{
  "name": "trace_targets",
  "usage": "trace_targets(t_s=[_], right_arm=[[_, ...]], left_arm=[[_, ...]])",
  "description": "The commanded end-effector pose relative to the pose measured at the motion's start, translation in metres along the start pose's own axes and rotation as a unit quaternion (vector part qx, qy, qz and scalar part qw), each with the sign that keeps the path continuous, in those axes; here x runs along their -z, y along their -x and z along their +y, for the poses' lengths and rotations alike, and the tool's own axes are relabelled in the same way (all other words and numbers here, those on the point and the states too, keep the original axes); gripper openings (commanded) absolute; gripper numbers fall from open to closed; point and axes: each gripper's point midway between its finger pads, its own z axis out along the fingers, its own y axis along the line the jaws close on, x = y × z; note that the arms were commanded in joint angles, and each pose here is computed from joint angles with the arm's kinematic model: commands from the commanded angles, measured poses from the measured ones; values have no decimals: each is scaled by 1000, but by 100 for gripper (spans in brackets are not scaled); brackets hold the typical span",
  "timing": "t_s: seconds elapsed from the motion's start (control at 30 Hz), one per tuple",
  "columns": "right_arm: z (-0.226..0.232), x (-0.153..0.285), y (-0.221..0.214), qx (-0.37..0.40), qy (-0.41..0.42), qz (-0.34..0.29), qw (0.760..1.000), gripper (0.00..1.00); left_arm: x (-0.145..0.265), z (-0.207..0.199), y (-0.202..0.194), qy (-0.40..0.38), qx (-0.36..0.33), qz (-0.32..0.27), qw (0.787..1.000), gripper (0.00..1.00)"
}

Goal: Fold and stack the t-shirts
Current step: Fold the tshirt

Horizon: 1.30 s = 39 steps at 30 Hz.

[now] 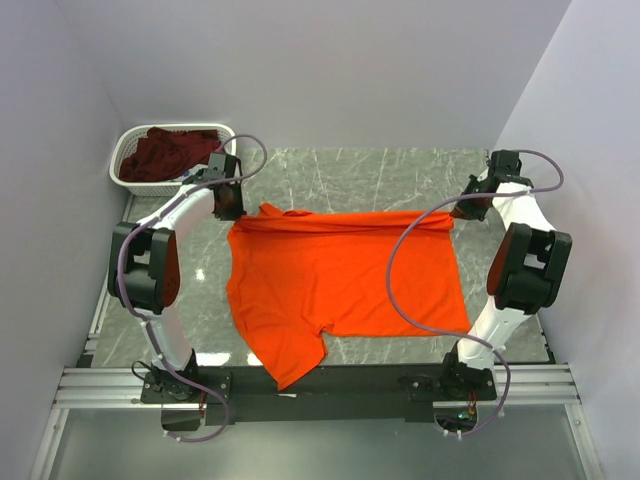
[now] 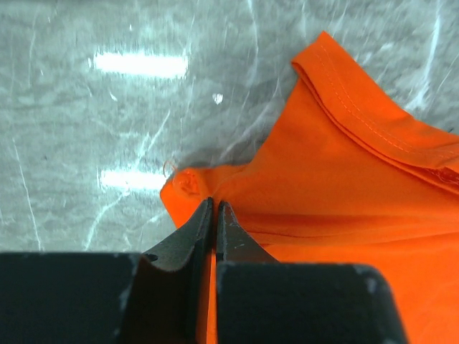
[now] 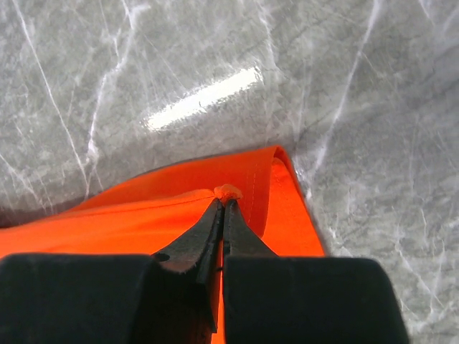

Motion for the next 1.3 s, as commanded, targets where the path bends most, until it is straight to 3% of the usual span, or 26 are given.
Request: trace_targets(t_s=[0.0, 0.77, 0.9, 0.97, 1.0, 1.07, 1.17, 1.27], right_arm=[[-9, 21, 14, -8, -22, -42, 999, 0], [-40, -24, -41, -46, -36, 9, 998, 0], [-42, -24, -46, -44, -38, 11, 998, 7], [-42, -23, -48, -44, -38, 13, 998, 17], [-41, -21, -47, -45, -36, 11, 998, 22], [-40, -17, -49, -47, -37, 12, 998, 34], [-28, -2, -43, -44, -18, -15, 999, 43], [-10, 17, -36, -30, 3, -46, 999, 48]], left_arm=[[17, 2, 6, -2, 9, -18, 1000, 1], [-3, 1, -44, 4, 30, 31, 999, 1], [1, 1, -47, 3, 41, 27, 999, 2], [4, 1, -45, 3, 44, 22, 999, 5], [6, 1, -44, 3, 47, 21, 999, 14], [10, 0, -42, 0, 48, 18, 999, 21], [21, -4, -36, -13, 52, 5, 999, 30], [35, -5, -30, -23, 56, -13, 998, 49]])
